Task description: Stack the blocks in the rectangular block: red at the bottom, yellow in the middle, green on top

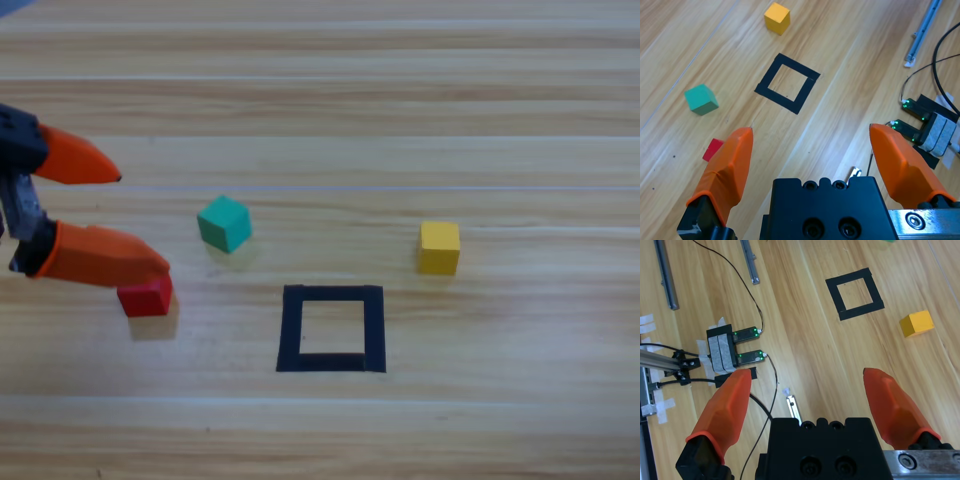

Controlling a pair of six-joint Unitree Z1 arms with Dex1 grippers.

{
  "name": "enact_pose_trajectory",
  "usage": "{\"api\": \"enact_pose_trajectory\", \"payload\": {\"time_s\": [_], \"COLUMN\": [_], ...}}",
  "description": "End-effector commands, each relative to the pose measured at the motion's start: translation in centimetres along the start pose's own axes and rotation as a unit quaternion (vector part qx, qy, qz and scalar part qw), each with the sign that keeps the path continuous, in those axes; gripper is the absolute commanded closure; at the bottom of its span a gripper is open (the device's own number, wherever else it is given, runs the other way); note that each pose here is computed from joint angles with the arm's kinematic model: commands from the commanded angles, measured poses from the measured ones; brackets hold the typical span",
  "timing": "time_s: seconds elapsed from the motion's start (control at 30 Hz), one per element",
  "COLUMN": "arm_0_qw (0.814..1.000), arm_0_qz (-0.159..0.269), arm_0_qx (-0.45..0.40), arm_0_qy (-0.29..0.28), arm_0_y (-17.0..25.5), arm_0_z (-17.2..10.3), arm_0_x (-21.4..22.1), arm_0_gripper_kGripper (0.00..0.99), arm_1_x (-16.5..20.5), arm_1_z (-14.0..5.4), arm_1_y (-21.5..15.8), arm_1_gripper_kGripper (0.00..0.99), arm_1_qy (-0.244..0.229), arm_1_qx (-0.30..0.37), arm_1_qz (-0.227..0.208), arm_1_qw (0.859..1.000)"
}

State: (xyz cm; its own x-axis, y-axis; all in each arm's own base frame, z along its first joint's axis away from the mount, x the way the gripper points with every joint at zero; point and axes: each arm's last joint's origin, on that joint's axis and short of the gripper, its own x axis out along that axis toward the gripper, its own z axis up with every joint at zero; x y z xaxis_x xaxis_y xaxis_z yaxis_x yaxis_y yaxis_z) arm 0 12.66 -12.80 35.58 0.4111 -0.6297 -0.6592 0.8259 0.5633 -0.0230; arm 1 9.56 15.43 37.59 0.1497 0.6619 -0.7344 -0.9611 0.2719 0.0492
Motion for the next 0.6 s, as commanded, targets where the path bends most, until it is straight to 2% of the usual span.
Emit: {"api": "enact_pose_trajectory", "payload": {"time_s": [0.03,0.2,0.33,0.43,0.53,0.6], "arm_0_qw": [1.000,1.000,1.000,1.000,1.000,0.999], "arm_0_qz": [-0.020,-0.013,-0.004,0.003,0.019,0.041], "arm_0_qx": [0.012,0.011,0.008,0.004,-0.008,-0.026], "arm_0_qy": [0.004,0.009,0.013,0.013,0.015,0.016], "arm_0_y": [-0.8,-0.7,-0.6,-0.5,-0.4,-0.1], "arm_0_z": [-1.3,-1.6,-1.6,-1.7,-1.8,-1.7], "arm_0_x": [-0.3,-0.1,0.1,0.0,0.1,0.1], "arm_0_gripper_kGripper": [0.000,0.000,0.000,0.000,0.000,0.000], "arm_1_x": [1.4,1.6,1.9,2.6,4.6,6.2], "arm_1_z": [-0.3,-0.4,-0.3,0.3,1.1,1.6], "arm_1_y": [0.5,0.3,-1.6,-2.9,-4.7,-6.1], "arm_1_gripper_kGripper": [0.005,0.005,0.005,0.007,0.008,0.010], "arm_1_qy": [0.013,0.017,0.025,0.012,0.011,0.027], "arm_1_qx": [-0.009,0.018,0.106,0.188,0.262,0.307], "arm_1_qz": [0.038,0.024,-0.075,-0.163,-0.254,-0.274], "arm_1_qw": [0.999,0.999,0.991,0.968,0.931,0.911]}}
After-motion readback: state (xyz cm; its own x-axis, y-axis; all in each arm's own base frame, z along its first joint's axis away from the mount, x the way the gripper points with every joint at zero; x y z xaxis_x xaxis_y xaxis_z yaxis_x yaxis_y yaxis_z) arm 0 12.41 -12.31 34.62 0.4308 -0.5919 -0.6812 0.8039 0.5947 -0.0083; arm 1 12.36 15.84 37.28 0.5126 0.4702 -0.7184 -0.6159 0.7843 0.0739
